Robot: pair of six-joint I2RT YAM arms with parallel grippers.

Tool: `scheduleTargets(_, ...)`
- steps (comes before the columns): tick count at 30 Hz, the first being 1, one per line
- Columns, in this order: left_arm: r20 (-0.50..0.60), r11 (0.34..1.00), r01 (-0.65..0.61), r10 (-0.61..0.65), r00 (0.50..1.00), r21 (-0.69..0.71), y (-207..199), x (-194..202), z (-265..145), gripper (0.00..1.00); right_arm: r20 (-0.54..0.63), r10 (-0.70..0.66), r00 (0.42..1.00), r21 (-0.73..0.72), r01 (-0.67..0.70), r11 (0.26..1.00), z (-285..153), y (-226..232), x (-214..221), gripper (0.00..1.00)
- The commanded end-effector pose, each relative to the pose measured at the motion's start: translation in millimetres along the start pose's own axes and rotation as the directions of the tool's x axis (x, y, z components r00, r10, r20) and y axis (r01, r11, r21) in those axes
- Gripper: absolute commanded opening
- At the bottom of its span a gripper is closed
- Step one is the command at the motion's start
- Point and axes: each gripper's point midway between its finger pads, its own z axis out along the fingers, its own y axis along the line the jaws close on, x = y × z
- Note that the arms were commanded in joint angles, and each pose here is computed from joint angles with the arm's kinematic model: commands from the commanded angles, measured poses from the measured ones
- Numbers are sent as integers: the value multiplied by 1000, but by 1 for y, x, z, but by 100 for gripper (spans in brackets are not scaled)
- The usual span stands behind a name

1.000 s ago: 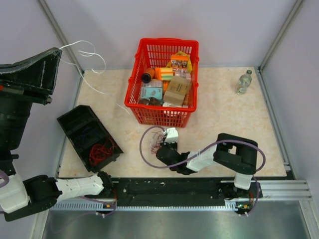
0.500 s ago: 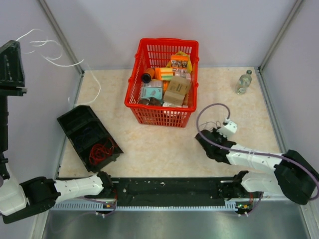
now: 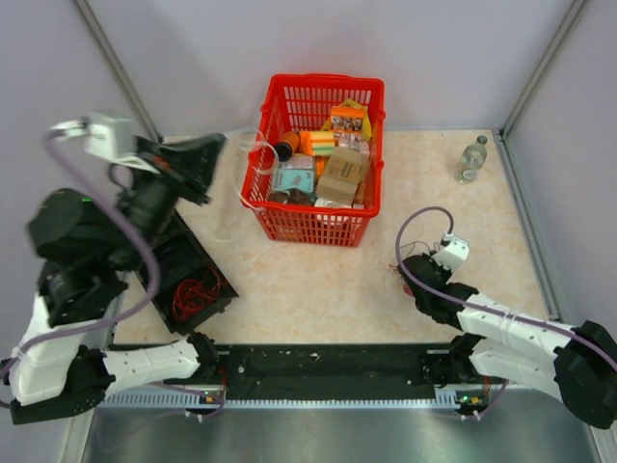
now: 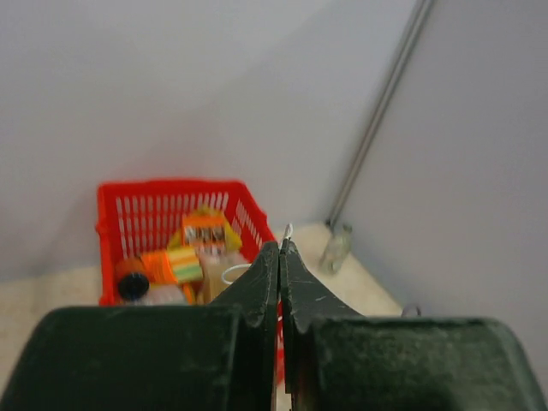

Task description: Untangle the cables

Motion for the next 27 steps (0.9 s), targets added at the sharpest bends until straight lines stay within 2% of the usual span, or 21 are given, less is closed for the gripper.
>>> scheduleTargets(1,-199,990,138,-128,972,35,-10,90,-11,0,16,0,1000,-70,1,998,-5,7,-7,1)
scheduleTargets(5,-356,981,193,-190,915,-27,-4,177,-25,0,35,0,999,-108,3,994,-10,11,-15,1)
scheduleTargets(9,-489,961,269,-266,831,-67,-6,260,-42,0,53,7,999,-128,-1,992,-13,15,-23,1)
scheduleTargets(14,-594,948,312,-289,751,-67,-10,351,-58,0,48,16,999,-146,-9,989,-14,17,-22,1)
scheduleTargets(17,-677,962,258,-250,693,-91,-4,402,-65,0,31,6,1000,-149,-1,989,-13,18,-17,1)
scheduleTargets(20,-775,982,161,-175,608,-96,3,448,-75,0,21,3,1000,-155,0,988,-13,19,-15,1)
scheduleTargets(21,-812,986,137,-154,563,-92,4,460,-82,0,17,2,1000,-157,1,988,-13,19,-13,1)
scheduleTargets(23,-856,992,102,-111,506,-69,3,477,-91,0,16,2,1000,-161,1,987,-13,18,-12,1)
scheduleTargets(27,-901,993,106,-84,425,-43,-8,507,-110,8,13,0,1000,-160,3,987,-12,16,-10,1)
